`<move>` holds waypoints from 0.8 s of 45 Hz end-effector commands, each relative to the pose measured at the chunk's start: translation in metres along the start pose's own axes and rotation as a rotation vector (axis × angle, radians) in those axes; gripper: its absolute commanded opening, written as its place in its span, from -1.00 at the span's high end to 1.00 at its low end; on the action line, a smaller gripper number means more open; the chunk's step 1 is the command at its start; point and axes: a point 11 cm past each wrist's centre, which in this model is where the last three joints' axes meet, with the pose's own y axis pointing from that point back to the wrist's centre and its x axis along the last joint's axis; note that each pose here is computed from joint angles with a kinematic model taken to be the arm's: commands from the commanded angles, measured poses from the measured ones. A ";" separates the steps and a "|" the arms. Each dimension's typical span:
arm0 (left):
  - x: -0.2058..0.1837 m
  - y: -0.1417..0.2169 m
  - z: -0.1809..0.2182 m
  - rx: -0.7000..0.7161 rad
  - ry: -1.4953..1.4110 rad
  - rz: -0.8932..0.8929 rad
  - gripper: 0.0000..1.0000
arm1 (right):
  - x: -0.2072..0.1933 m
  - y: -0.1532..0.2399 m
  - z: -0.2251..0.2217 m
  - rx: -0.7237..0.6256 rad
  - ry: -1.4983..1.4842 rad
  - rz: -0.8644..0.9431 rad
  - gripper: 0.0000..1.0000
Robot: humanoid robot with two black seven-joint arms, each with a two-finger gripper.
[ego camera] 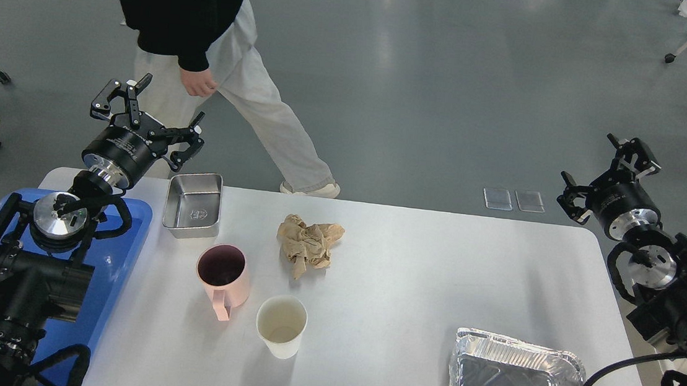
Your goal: Tidy desktop
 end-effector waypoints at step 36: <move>0.029 0.019 0.018 -0.102 0.035 0.064 -0.96 | -0.006 -0.003 0.000 0.003 -0.003 0.001 -1.00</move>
